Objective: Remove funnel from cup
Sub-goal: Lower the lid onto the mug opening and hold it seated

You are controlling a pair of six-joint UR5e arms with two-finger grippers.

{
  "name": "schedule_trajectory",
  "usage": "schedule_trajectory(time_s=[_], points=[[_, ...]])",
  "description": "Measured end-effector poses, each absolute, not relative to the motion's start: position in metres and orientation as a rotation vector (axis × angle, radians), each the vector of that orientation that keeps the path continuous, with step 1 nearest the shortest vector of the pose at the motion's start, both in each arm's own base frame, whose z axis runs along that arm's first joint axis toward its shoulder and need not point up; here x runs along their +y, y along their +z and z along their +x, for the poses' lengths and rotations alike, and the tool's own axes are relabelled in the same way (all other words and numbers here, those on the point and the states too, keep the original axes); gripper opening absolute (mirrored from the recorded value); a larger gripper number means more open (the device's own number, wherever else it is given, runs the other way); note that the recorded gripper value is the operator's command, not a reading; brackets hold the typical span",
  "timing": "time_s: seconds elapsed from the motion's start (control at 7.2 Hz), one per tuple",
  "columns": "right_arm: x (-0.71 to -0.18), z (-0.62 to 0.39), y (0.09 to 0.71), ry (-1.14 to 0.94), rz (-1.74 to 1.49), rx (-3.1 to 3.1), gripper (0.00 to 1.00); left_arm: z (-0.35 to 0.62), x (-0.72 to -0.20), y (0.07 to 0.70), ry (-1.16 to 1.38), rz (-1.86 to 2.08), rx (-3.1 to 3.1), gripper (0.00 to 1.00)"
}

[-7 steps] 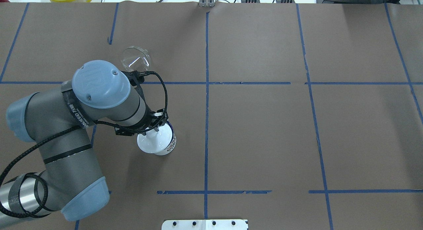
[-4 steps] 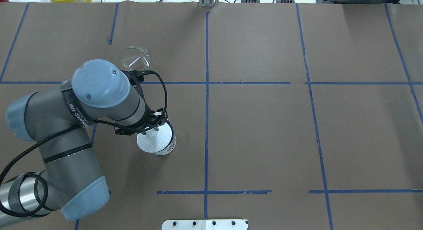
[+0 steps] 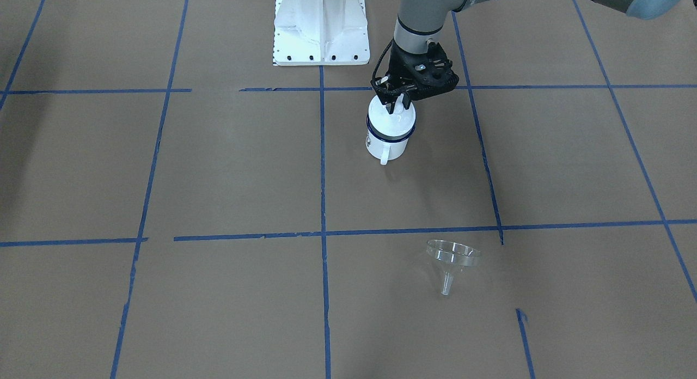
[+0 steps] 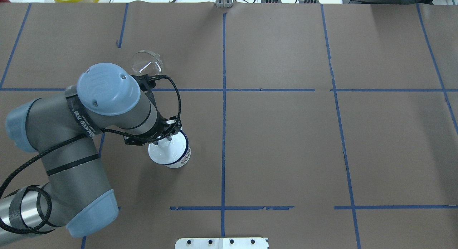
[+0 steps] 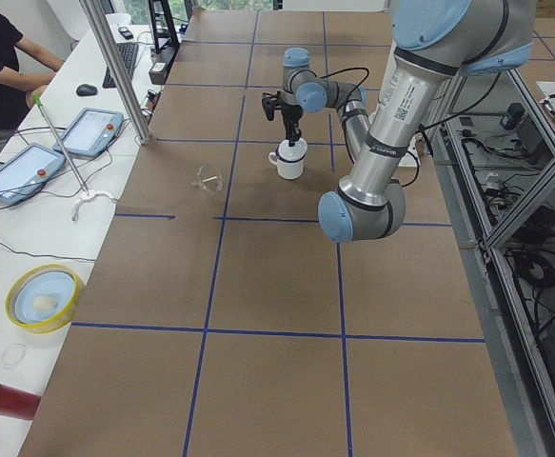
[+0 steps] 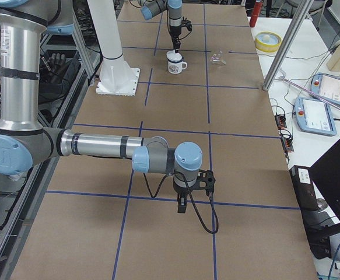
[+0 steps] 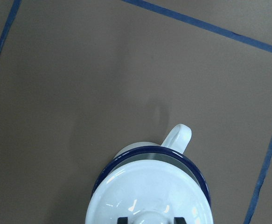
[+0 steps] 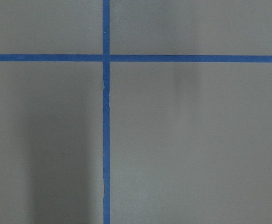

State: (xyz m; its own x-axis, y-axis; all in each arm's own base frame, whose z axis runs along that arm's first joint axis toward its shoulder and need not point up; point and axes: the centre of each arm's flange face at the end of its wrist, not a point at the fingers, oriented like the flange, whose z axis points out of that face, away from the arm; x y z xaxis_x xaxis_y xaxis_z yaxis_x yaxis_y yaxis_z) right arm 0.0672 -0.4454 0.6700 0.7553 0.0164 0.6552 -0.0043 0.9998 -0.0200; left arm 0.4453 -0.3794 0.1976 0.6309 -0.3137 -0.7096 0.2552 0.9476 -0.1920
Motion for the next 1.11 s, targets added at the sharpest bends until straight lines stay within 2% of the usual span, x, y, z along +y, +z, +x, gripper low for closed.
schedule_trajectory(time_s=[0.14,0.28,0.42,1.11], points=[[-0.445,0.067,0.67,0.011,-0.018,-0.715,1.0,0.446,-0.38,0.196,-0.326,-0.076,0.828,0.2],[-0.445,0.067,0.67,0.011,-0.018,-0.715,1.0,0.446,-0.38,0.196,-0.329,-0.077,0.829,0.84],[-0.445,0.067,0.67,0.011,-0.018,-0.715,1.0,0.446,-0.381,0.197,-0.334,-0.078,0.826,1.0],[-0.445,0.067,0.67,0.011,-0.018,-0.715,1.0,0.441,-0.392,0.198,-0.357,-0.055,0.818,1.0]])
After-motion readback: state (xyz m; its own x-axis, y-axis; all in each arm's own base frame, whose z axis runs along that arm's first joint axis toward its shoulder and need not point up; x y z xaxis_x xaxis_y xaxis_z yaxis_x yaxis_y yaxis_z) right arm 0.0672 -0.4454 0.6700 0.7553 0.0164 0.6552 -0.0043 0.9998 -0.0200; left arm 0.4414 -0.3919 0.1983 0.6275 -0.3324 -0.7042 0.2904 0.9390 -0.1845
